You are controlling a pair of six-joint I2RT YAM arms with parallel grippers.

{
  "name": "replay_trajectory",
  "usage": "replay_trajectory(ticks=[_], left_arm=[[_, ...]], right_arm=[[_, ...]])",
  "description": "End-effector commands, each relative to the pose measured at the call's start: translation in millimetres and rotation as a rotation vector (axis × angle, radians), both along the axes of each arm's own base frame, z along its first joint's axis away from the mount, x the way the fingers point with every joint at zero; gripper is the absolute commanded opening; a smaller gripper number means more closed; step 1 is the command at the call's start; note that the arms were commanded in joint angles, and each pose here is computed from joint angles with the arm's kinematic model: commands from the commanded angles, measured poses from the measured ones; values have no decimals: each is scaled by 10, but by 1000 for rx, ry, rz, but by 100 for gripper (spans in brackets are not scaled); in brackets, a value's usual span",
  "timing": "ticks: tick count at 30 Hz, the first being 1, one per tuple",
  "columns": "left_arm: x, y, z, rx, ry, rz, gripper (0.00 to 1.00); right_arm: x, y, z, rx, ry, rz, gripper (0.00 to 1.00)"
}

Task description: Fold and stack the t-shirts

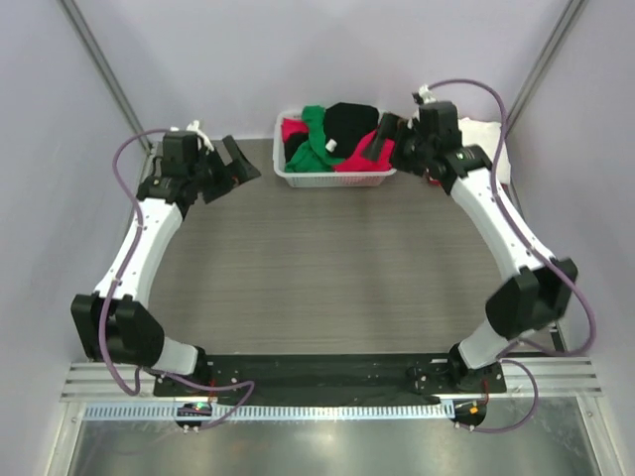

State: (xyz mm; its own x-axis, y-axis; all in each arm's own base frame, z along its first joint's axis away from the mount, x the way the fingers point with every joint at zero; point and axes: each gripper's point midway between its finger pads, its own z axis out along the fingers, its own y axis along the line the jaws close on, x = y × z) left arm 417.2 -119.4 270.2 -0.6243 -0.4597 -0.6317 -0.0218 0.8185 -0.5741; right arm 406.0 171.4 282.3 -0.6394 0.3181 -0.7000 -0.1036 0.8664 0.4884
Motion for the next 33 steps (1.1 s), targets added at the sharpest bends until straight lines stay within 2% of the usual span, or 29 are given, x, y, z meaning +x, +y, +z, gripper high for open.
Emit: replay_trajectory(ticks=[1, 2, 3, 4, 5, 6, 8, 9, 13, 15, 20, 25, 32, 33], left_arm=[[-456, 66, -293, 52, 69, -52, 100], [-659, 163, -381, 79, 71, -19, 100], [-776, 231, -438, 94, 73, 10, 100], [-884, 286, -486, 109, 77, 30, 100], [-1032, 334, -659, 130, 108, 35, 100], [-1157, 395, -536, 144, 57, 55, 100], [-1386, 495, -607, 181, 86, 79, 100], [-1497, 582, -573, 205, 69, 112, 100], [-1859, 810, -598, 281, 75, 179, 100], [-1917, 900, -581, 287, 54, 239, 100], [-1952, 890, -451, 264, -94, 234, 100], [-1961, 970, -475, 294, -69, 268, 100], [-1975, 949, -448, 284, -82, 257, 100], [-1979, 946, -442, 283, -87, 256, 100]], right_arm=[[540, 206, 284, 9, -100, 44, 100], [663, 236, 278, 4, -105, 44, 100], [793, 254, 504, 9, -161, 37, 100], [981, 306, 271, -4, -123, 35, 100], [1098, 335, 470, 0, -179, 38, 100], [1188, 346, 458, -7, -185, 34, 100], [1429, 399, 188, -33, -161, 36, 100], [1539, 417, 284, -35, -199, 34, 100], [1931, 416, 104, -73, -230, -15, 100], [2120, 402, -40, -92, -245, -47, 100], [2433, 318, -354, -135, -276, -130, 100], [2701, 329, -700, -146, -291, -167, 98], [2885, 536, -821, -106, -359, -163, 90], [2903, 566, -830, -101, -370, -161, 87]])
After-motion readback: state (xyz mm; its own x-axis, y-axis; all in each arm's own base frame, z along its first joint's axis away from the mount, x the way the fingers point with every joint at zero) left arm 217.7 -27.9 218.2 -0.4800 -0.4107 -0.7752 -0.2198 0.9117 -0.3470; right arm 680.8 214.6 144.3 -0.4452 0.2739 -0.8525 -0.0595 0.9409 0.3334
